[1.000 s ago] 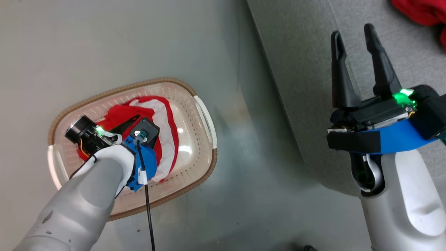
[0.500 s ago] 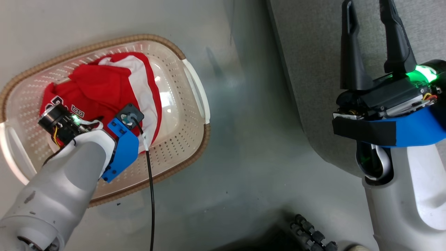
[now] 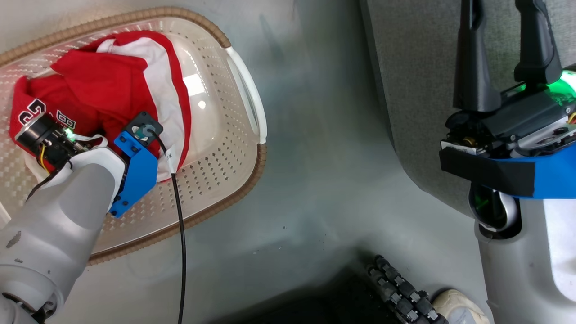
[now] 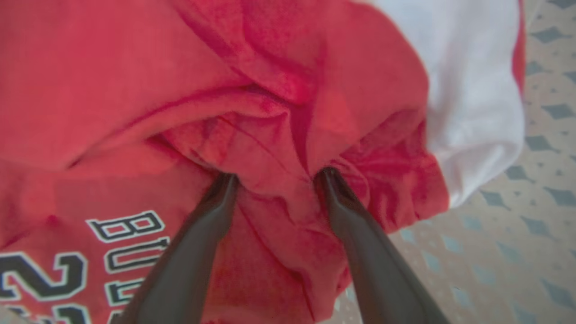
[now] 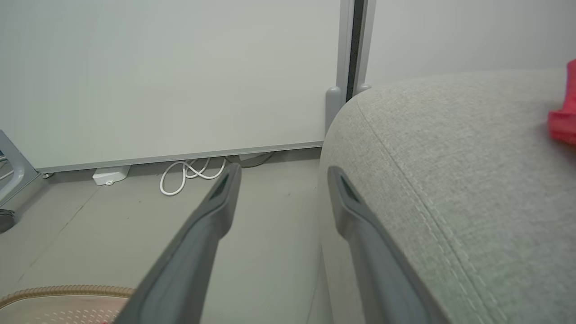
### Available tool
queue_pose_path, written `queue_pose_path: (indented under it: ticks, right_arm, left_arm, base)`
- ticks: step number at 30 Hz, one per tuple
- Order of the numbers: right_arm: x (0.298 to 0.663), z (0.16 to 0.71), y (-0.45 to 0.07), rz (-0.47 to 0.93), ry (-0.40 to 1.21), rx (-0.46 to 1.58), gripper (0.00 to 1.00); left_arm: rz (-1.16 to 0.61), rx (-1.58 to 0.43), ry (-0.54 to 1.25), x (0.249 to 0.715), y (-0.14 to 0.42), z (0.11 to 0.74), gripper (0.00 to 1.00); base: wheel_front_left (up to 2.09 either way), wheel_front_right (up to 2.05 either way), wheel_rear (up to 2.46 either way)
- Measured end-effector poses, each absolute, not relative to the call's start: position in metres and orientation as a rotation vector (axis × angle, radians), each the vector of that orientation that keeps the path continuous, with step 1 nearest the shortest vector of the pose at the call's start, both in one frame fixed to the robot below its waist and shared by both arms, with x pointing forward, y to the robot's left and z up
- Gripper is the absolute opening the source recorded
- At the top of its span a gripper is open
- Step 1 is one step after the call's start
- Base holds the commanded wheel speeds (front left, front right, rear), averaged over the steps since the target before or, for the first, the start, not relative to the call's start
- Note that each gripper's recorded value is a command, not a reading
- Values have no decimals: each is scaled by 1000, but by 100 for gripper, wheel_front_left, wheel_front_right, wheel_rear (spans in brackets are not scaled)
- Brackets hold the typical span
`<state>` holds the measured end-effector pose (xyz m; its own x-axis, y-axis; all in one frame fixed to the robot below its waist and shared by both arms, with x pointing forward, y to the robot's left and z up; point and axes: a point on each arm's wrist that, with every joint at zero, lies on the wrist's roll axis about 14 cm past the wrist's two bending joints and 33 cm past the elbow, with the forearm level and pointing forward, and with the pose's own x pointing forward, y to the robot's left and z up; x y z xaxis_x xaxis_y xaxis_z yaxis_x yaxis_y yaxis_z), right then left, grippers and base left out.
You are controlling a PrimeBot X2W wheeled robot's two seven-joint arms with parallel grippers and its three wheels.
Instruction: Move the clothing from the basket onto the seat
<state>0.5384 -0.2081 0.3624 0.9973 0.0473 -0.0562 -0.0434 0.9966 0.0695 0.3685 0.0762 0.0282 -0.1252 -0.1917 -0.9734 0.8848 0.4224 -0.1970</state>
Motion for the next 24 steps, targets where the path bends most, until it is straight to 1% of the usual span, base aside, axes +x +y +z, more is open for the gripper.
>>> queue_pose_path:
  ticks: [6, 7, 8, 16, 24]
  right_arm:
    - [540, 364, -212, 41, 47, 55, 100]
    - [540, 365, -212, 40, 45, 52, 100]
    - [540, 365, -213, 38, 42, 49, 100]
    - [541, 374, -214, 34, 25, 48, 100]
    - [542, 395, -211, 39, -13, 37, 100]
  left_arm:
    - [-1052, 674, 1398, 368, 76, 20, 100]
    - [-1053, 677, 1400, 368, 76, 20, 59]
    - [-1054, 679, 1401, 368, 76, 19, 0]
    - [-1079, 714, 1372, 370, 72, 27, 0]
    - [-1078, 568, 1247, 382, 37, 63, 0]
  base:
    - [0, 0, 0]
    - [0, 0, 0]
    - [0, 0, 0]
    - [0, 0, 0]
    - [0, 0, 0]
